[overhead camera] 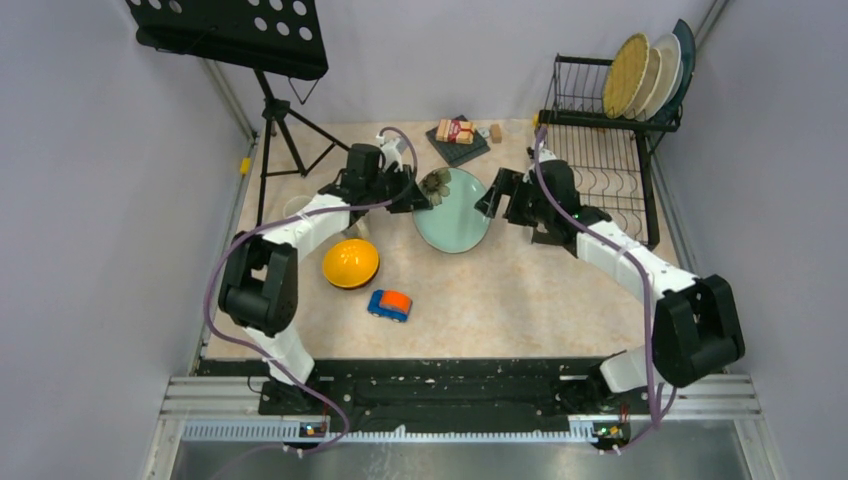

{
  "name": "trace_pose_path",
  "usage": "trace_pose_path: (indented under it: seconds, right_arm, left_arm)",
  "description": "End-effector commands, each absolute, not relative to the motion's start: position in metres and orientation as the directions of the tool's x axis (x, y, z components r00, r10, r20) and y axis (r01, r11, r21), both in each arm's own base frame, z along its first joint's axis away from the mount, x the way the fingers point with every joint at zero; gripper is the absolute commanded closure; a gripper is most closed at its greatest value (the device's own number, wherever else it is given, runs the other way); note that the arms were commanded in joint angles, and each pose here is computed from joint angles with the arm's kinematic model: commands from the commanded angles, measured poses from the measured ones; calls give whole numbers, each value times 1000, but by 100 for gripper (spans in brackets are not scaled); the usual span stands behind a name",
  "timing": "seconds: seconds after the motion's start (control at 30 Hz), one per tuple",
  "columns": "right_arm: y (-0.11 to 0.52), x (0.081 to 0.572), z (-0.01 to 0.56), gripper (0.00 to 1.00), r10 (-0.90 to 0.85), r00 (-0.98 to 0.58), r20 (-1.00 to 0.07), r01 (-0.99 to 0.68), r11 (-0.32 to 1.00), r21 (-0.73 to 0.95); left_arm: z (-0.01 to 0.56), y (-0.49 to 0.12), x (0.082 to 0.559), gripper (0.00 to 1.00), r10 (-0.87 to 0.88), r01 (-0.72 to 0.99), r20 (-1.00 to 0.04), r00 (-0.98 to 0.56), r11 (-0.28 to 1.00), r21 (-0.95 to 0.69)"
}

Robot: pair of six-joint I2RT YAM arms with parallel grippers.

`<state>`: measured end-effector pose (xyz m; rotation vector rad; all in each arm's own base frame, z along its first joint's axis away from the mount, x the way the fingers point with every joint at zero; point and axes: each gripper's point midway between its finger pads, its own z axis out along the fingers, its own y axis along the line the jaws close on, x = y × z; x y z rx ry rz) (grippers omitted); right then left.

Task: Load the mixed dishes into the dish rack
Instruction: Pick up the plate at the center of the board.

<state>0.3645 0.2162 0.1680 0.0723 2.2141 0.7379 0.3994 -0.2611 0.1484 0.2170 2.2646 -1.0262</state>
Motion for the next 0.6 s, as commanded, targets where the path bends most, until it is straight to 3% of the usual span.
trace_pose_path:
  seconds: [0.0, 0.23, 0.57]
  right_arm:
    - [214, 370, 209, 15, 371, -576, -728, -202, 799, 567]
    - [217, 362, 228, 15, 403, -569, -717, -229, 759, 609]
    - [252, 350, 259, 20, 417, -654, -631, -376, 544, 750]
  left_arm:
    - [260, -273, 402, 100, -180, 582, -750, -637, 526, -620]
    - [298, -267, 390, 100, -208, 652, -773, -600, 434, -622]
    - [346, -271, 361, 100, -241, 778, -832, -500, 297, -554]
